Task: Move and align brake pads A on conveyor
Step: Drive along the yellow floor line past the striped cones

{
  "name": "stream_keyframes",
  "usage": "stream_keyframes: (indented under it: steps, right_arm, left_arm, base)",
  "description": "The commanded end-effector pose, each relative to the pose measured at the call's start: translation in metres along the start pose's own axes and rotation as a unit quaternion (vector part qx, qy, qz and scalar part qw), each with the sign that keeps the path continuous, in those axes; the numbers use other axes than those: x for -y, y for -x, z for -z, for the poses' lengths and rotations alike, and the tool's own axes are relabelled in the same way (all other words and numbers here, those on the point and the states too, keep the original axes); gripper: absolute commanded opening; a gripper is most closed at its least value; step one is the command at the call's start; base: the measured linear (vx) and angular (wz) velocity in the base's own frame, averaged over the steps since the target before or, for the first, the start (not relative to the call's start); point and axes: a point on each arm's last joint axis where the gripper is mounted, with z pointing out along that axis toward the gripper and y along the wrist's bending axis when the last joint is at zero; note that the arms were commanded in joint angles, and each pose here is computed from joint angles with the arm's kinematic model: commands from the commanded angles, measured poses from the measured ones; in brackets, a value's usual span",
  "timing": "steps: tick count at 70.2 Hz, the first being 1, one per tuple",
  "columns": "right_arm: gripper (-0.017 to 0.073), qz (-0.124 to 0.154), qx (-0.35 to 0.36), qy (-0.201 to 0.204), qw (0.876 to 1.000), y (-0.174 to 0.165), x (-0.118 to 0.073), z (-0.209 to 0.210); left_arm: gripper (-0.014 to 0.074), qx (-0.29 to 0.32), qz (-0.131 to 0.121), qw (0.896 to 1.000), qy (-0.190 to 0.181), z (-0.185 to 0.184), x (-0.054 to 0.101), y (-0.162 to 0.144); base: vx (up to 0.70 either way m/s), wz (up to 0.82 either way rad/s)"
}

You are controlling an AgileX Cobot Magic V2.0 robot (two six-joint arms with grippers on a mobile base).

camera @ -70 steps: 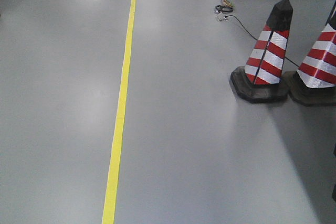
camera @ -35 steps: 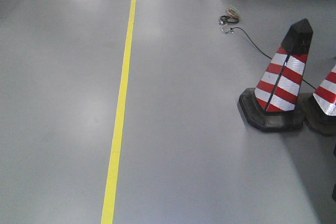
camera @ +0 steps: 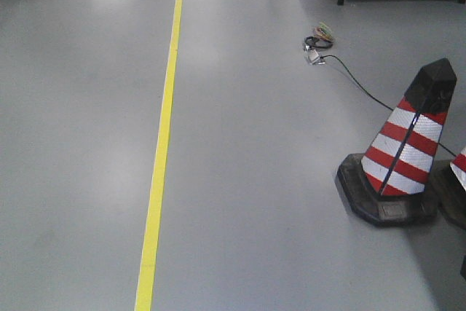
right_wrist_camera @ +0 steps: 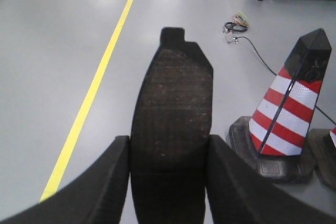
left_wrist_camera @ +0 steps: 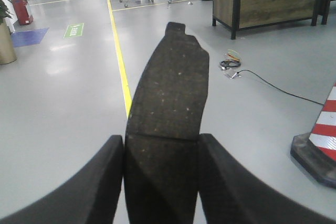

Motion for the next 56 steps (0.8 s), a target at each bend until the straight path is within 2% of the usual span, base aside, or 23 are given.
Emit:
stream_keyframes:
  steps: [1,37,56]
  right_arm:
    - [0.0048,0.008,0.060,0.003,0.998,0.0179,-0.0004,0.0032]
    - [0.0048,0.008,0.060,0.003,0.998,0.0179,-0.0004,0.0032]
    - [0.0048,0.008,0.060,0.003,0.998,0.0179,-0.0004,0.0032]
  left_arm:
    - [0.0083,0.053,0.009,0.998,0.016,0.0015,-0.0037,0.0166]
    - [0.0083,0.053,0.009,0.998,0.016,0.0015,-0.0037,0.0166]
    - [0.0083,0.053,0.009,0.998,0.016,0.0015,-0.0037,0.0166]
  base:
    - [0.46,-0.04]
    - [0.43,-0.06]
    - [0.40,-0.29]
